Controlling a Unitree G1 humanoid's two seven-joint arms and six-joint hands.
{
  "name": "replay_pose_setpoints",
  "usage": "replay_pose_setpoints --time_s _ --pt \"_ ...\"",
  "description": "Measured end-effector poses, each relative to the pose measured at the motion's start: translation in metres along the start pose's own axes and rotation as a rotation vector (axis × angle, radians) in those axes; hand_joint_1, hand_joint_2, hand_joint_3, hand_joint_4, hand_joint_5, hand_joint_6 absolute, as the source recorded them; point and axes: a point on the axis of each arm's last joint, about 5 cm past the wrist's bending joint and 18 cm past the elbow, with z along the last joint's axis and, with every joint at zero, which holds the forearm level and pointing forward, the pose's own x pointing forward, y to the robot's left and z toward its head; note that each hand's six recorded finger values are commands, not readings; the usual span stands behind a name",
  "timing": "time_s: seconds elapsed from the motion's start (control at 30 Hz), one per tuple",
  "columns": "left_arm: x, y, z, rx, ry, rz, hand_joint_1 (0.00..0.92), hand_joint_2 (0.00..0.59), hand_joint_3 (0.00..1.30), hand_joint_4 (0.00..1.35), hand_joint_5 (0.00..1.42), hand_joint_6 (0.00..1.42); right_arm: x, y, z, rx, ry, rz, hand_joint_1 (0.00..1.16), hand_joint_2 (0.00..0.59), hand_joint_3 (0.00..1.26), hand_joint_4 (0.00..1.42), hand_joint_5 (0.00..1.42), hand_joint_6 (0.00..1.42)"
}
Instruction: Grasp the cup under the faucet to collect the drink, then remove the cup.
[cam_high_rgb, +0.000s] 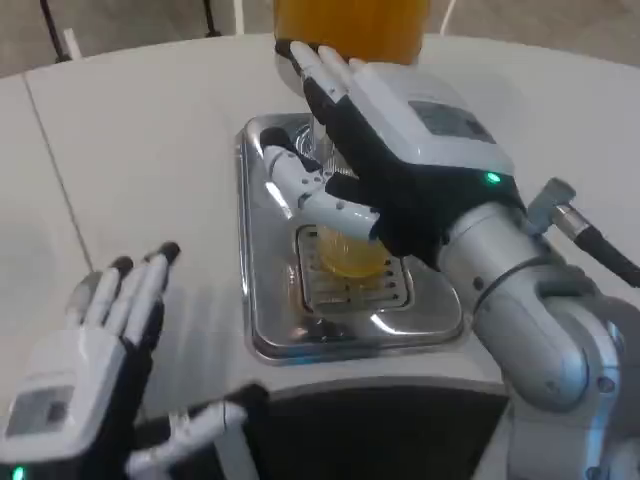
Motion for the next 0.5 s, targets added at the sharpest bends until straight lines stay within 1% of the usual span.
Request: replay_pose_setpoints --time_s 0.07,0.17,0.3,0.5 --pt "0.007 0.0 0.0018 -0.022 0.001 0.016 0.014 0.051 0.0 0.0 0.0 0.0 0.0 0.0006 0.0005 -0.002 0.001 -0.002 0.04 0.55 0.01 0.0 0.0 0.06" --pt "0.013 -0.003 0.0038 -0.046 0.009 0.022 0.032 0.047 0.0 0.0 0.0 0.0 -0.001 0.0003 0.001 -0.011 0.004 -0.004 0.05 0.55 0.01 0.0 0.0 0.06" --pt "0.02 -0.009 0.0115 -0.097 0.003 0.012 0.052 0.049 0.0 0.0 0.0 0.0 -0.001 -0.0002 0.0018 -0.009 0.008 0.0 0.05 0.552 0.01 0.0 0.0 0.06" --pt "0.027 -0.017 0.0217 -0.141 -0.016 0.002 0.077 0.047 0.0 0.0 0.0 0.0 -0.001 -0.0005 0.0034 -0.011 0.013 -0.002 0.06 0.554 0.01 0.0 0.0 0.06"
